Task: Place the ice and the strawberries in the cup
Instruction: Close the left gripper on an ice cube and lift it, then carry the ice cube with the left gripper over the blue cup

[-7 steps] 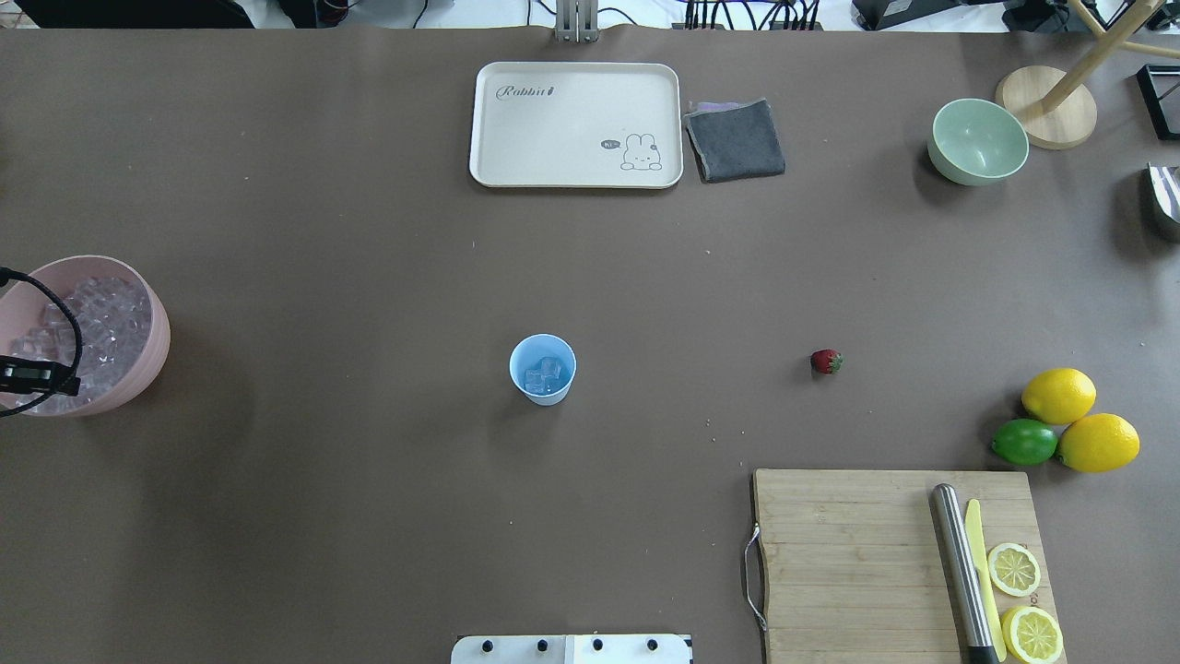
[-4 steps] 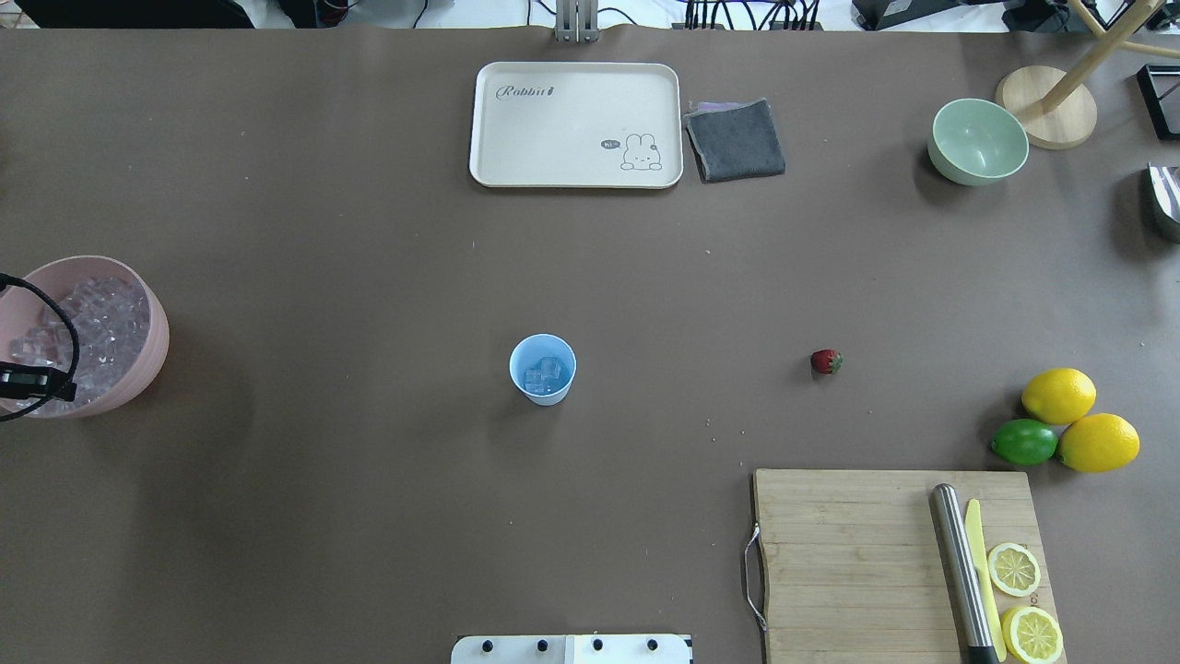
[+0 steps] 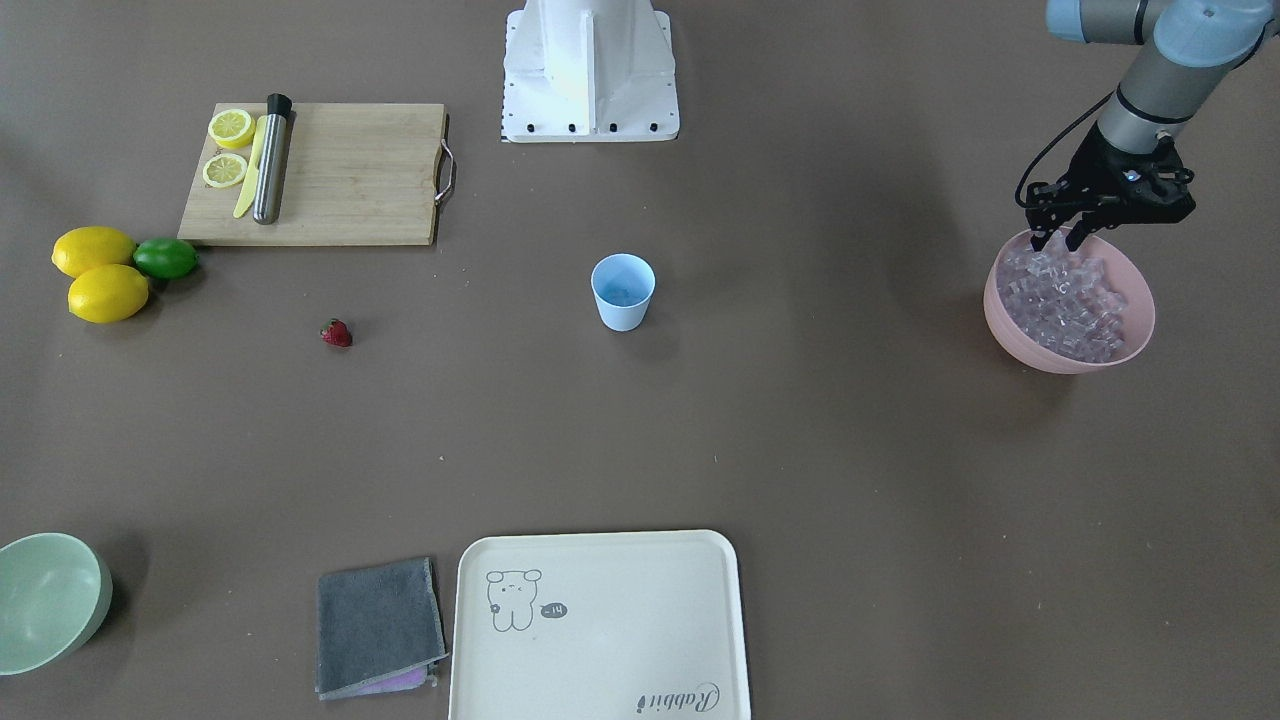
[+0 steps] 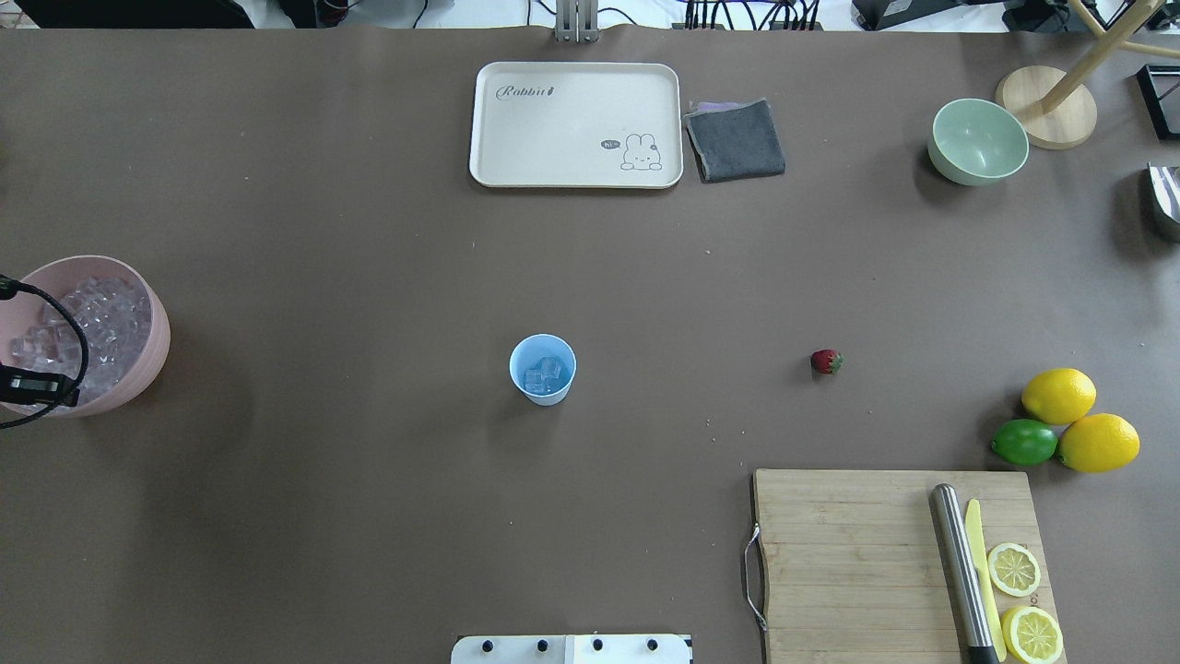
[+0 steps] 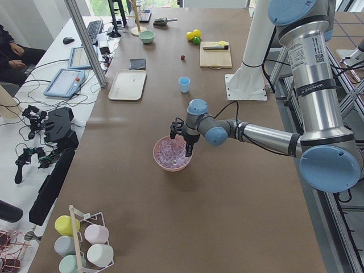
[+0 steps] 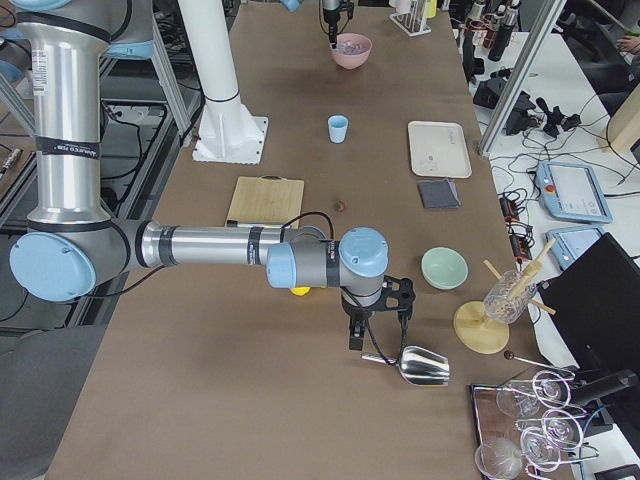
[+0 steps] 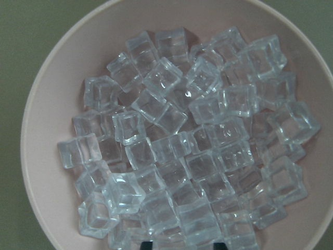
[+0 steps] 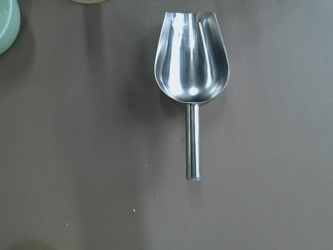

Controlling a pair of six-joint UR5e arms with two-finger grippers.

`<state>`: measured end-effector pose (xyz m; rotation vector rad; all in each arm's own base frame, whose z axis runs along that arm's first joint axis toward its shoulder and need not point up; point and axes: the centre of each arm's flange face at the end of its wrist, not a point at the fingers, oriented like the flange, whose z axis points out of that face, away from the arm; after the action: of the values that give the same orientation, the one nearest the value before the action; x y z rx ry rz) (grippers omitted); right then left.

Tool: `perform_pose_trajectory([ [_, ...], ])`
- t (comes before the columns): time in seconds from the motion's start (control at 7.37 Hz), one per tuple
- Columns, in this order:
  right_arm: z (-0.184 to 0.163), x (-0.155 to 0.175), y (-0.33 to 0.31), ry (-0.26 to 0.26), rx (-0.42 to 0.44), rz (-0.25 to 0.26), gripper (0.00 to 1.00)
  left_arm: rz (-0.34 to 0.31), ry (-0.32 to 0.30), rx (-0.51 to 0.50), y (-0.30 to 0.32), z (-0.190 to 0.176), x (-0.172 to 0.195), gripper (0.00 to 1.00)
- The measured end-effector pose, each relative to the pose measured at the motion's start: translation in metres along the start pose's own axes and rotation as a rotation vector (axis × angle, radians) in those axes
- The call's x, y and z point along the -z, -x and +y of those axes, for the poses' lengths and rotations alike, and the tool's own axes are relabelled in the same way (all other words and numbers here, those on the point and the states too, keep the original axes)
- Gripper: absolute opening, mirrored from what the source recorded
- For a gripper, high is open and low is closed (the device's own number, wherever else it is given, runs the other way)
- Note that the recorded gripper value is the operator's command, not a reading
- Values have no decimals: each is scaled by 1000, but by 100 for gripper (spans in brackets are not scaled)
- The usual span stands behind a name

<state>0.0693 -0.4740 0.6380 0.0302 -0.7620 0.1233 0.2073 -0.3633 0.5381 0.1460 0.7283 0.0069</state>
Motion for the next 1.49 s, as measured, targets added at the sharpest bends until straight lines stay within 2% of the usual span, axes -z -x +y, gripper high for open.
perform_pose_trajectory([
  [0.54,-4,0,0,2,-2,0,100,1,-6,0,1,-4,0,0],
  [0.95,-3,-1,0,2,-6,-1,100,9,-46,21,7,-19,15,0],
  [1.22,-4,-1,0,1,-5,-1,100,40,-105,29,-7,-46,31,0],
  [1.49,-2,-2,-1,3,-4,-1,100,122,-193,32,-58,-95,57,0],
])
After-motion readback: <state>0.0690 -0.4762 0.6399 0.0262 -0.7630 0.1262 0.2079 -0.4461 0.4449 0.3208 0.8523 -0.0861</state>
